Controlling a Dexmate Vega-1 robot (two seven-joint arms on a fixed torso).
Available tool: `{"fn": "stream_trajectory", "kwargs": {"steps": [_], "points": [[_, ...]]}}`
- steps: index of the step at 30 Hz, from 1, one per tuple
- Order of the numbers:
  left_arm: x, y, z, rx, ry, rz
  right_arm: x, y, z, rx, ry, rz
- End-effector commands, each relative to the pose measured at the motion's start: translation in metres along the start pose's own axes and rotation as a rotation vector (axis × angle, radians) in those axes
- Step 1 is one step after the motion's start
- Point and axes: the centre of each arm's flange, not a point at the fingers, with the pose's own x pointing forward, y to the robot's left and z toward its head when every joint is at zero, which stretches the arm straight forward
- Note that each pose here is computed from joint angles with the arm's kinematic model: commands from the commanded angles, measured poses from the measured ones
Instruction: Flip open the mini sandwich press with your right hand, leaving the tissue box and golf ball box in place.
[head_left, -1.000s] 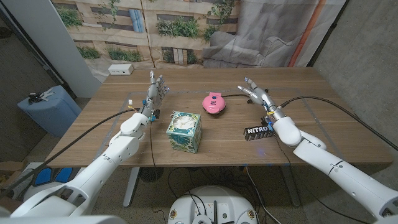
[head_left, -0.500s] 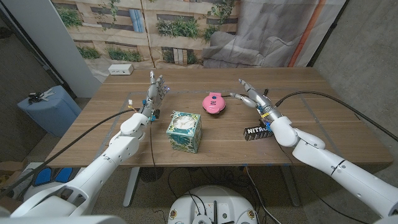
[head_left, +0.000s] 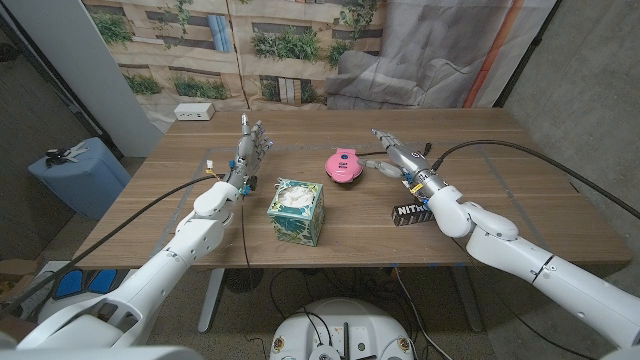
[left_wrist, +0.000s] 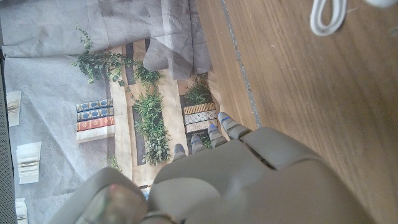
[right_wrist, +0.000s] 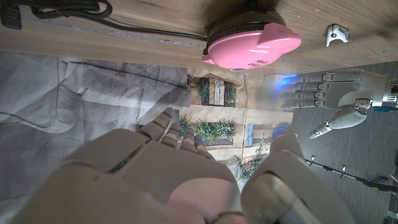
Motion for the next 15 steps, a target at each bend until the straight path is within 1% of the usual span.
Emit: {"fn": "stream_trajectory", "kwargs": {"steps": [1, 3, 7, 10, 15], "points": [[0.000, 0.000, 0.000, 0.000, -0.001, 0.000, 0.003, 0.003, 0.020, -0.131, -0.039, 0.023], [0.000, 0.000, 0.000, 0.000, -0.001, 0.000, 0.003, 0.004, 0.024, -0.144, -0.038, 0.030], [0.000, 0.000, 0.000, 0.000, -0.001, 0.000, 0.004, 0.006, 0.030, -0.169, -0.058, 0.046], [0.000, 0.000, 0.000, 0.000, -0.001, 0.000, 0.004, 0.008, 0.034, -0.175, -0.056, 0.048], [0.000, 0.000, 0.000, 0.000, -0.001, 0.000, 0.006, 0.010, 0.041, -0.232, -0.086, 0.056]]}}
